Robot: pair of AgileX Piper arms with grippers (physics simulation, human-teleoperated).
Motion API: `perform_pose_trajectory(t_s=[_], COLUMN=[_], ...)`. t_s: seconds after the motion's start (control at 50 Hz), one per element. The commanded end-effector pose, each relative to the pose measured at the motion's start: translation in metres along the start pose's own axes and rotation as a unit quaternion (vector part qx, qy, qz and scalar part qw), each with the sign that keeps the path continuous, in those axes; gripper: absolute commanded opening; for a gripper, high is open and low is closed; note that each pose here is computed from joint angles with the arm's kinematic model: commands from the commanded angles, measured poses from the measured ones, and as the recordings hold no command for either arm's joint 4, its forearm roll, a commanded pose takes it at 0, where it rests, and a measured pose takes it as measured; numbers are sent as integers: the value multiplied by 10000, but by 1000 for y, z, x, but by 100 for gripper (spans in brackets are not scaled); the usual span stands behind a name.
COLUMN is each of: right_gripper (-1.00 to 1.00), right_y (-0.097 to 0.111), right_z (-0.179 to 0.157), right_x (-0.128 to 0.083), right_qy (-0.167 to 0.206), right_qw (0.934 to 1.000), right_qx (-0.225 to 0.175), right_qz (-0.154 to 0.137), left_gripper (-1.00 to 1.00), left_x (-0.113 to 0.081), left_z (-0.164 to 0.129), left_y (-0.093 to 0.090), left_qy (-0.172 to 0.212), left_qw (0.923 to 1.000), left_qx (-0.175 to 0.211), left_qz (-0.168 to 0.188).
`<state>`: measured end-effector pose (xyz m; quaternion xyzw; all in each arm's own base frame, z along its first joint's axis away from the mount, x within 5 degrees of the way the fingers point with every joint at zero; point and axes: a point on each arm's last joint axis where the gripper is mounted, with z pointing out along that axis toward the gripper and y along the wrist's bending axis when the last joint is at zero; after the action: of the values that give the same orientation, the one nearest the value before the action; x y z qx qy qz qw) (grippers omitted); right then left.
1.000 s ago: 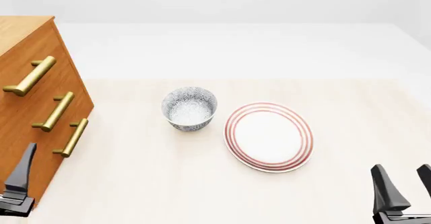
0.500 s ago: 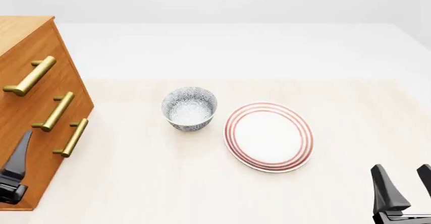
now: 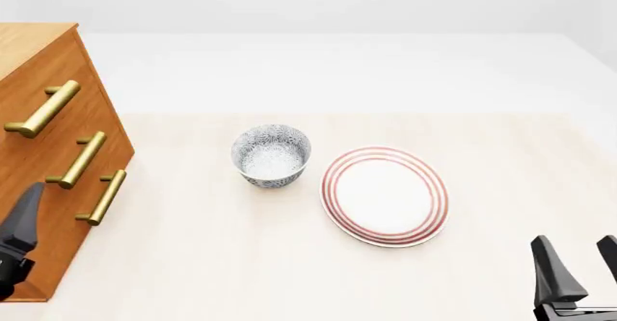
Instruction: Open the top drawer of the cabinet.
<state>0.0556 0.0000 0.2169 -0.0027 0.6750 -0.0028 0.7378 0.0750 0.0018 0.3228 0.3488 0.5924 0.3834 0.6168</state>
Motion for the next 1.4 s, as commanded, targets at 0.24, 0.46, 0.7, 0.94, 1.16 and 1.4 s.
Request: perform_pose_trajectory(t_s=[0.24,0.46,0.7,0.94,1.16,1.4], right_gripper=[100,100,100,100,100,100], right_y=[0,0,0,0,0,0], right_z=[2,2,1,0,1,1], right_x=[2,2,2,1,2,2], right_qy=[1,0,-1,-3,-1,-1], right_qw=[10000,10000,10000,10000,10000,10000], right_qx=[-2,-2,-2,-2,-2,-3], right_qz=[1,2,2,0,0,1], left_gripper=[100,100,100,100,100,100], left_x=[11,16,20,22,24,30], left_z=[11,20,32,47,62,74], left_y=[-13,-17,-21,-25,-27,-36], left_qy=[177,249,300,244,251,290], left_qw=[9931,9867,9800,9771,9762,9741], left_qx=[-177,-272,-305,-272,-256,-231], left_qz=[1146,1580,1944,2097,2140,2229])
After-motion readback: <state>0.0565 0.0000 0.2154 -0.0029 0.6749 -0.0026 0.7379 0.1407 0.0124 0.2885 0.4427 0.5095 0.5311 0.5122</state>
